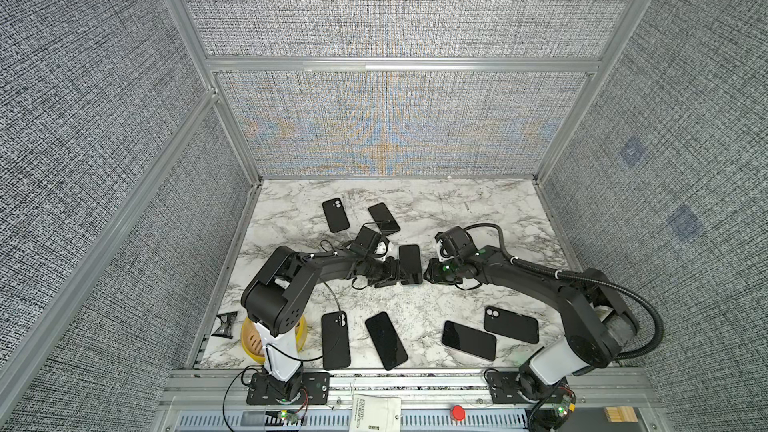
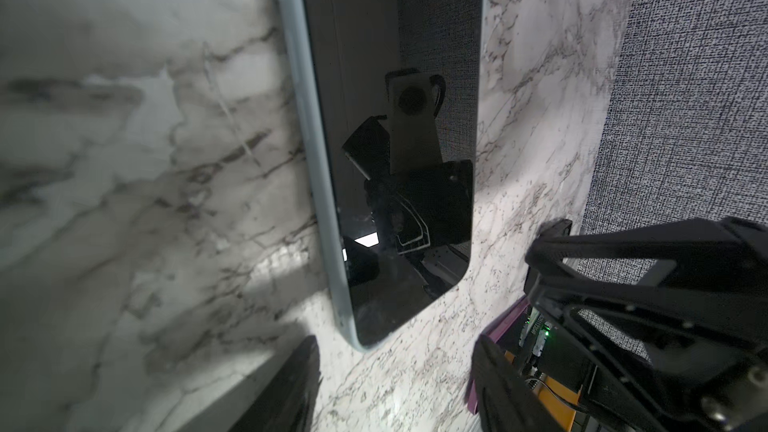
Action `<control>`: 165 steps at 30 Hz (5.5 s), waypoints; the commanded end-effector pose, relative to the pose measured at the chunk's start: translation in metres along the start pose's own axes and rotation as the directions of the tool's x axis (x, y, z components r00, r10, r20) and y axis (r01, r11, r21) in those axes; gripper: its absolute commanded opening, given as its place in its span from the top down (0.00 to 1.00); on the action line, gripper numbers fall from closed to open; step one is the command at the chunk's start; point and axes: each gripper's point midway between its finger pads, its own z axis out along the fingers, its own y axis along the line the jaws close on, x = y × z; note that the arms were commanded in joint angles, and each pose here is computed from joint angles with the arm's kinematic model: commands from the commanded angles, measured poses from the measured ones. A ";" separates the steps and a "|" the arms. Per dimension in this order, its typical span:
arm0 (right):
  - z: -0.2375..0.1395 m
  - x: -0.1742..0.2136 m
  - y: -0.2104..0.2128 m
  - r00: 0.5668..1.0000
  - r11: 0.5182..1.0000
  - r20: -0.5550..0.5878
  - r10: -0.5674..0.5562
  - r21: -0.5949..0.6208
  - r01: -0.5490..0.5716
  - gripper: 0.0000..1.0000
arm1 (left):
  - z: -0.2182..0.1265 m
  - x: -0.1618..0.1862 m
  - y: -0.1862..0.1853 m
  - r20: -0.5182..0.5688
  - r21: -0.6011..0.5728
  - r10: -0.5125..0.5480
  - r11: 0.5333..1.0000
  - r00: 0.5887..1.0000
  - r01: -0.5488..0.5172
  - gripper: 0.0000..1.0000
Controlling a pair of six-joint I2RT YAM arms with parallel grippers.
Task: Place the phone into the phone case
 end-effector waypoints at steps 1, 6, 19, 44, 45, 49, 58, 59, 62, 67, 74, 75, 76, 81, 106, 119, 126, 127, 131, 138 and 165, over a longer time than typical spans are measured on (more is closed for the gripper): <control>0.002 -0.001 0.003 1.000 1.000 0.004 0.007 -0.015 -0.007 0.71 | 0.003 0.001 0.001 -0.021 -0.003 0.004 1.000 1.000 -0.004 0.41; 0.003 -0.002 0.004 1.000 1.000 0.003 0.006 -0.021 -0.006 0.71 | 0.006 0.000 0.004 -0.036 -0.012 -0.001 1.000 0.999 0.000 0.43; 0.008 0.002 0.003 1.000 1.000 -0.007 0.009 -0.025 -0.009 0.73 | 0.013 0.005 -0.001 -0.063 -0.002 0.017 1.000 0.998 -0.017 0.50; 0.015 -0.006 0.001 1.000 1.000 0.004 0.012 0.002 -0.012 0.79 | 0.005 0.000 -0.005 -0.052 -0.043 0.052 0.998 0.997 -0.054 0.64; 0.015 -0.006 0.001 1.000 1.000 0.004 0.013 0.002 -0.013 0.80 | 0.005 -0.002 -0.006 -0.047 -0.042 0.052 0.998 0.998 -0.054 0.64; 0.017 -0.007 0.001 1.000 1.000 0.000 0.009 0.004 -0.009 0.80 | 0.005 -0.002 -0.005 -0.049 -0.048 0.052 0.997 0.997 -0.055 0.65; 0.023 -0.004 0.000 1.000 1.000 -0.013 0.008 0.012 -0.008 0.82 | 0.010 0.004 0.003 -0.062 -0.052 0.035 0.998 0.997 -0.038 0.66; 0.024 -0.004 -0.001 1.000 1.000 -0.015 0.007 0.014 -0.007 0.82 | 0.011 0.003 0.003 -0.062 -0.051 0.035 0.998 0.997 -0.039 0.66; 0.025 -0.003 -0.001 1.000 1.000 -0.016 0.005 0.016 -0.005 0.83 | 0.011 0.002 0.002 -0.059 -0.045 0.040 0.998 0.997 -0.042 0.66; 0.026 -0.005 0.000 1.000 1.000 -0.014 0.005 0.015 -0.004 0.84 | 0.012 0.000 0.001 -0.058 -0.045 0.043 0.998 0.997 -0.046 0.66; 0.029 -0.001 -0.001 1.000 1.000 -0.026 0.001 0.014 -0.001 0.89 | 0.013 0.001 0.002 -0.062 -0.039 0.038 0.998 0.997 -0.041 0.71; 0.030 -0.001 -0.001 1.000 1.000 -0.028 0.002 0.013 -0.002 0.90 | 0.014 0.001 0.002 -0.064 -0.038 0.036 0.999 0.997 -0.039 0.73; 0.032 0.000 -0.001 1.000 1.000 -0.031 0.003 0.012 -0.003 0.90 | 0.015 0.001 0.002 -0.065 -0.037 0.035 0.999 0.997 -0.038 0.74; 0.038 0.006 -0.004 0.999 1.000 -0.052 0.010 0.008 -0.010 0.94 | 0.016 0.002 0.003 -0.068 -0.035 0.029 0.999 0.997 -0.032 0.76; 0.019 -0.040 0.024 0.988 0.961 0.044 -0.147 0.242 0.132 0.34 | -0.081 -0.018 0.029 0.160 -0.205 -0.014 0.978 0.987 0.047 0.27; 0.045 -0.055 0.023 0.992 0.930 0.005 -0.125 0.349 0.116 0.16 | -0.094 -0.013 0.053 0.181 -0.222 -0.061 0.970 0.982 0.101 0.06; 0.057 -0.055 0.023 0.993 0.923 -0.015 -0.119 0.366 0.116 0.16 | -0.093 -0.012 0.057 0.181 -0.213 -0.071 0.971 0.981 0.109 0.02; 0.058 -0.055 0.021 0.993 0.920 -0.018 -0.115 0.375 0.113 0.16 | -0.092 -0.011 0.057 0.179 -0.211 -0.071 0.971 0.981 0.109 0.02; 0.061 -0.053 0.017 0.993 0.911 -0.030 -0.110 0.396 0.113 0.16 | -0.090 -0.010 0.058 0.175 -0.203 -0.077 0.973 0.982 0.112 0.02; 0.058 -0.054 0.015 0.994 0.906 -0.021 -0.108 0.411 0.107 0.16 | -0.085 -0.010 0.059 0.166 -0.194 -0.085 0.974 0.983 0.117 0.01; 0.077 -0.047 0.016 0.997 0.923 -0.033 -0.076 0.376 0.083 0.19 | -0.081 -0.011 0.060 0.158 -0.179 -0.098 0.976 0.983 0.126 0.01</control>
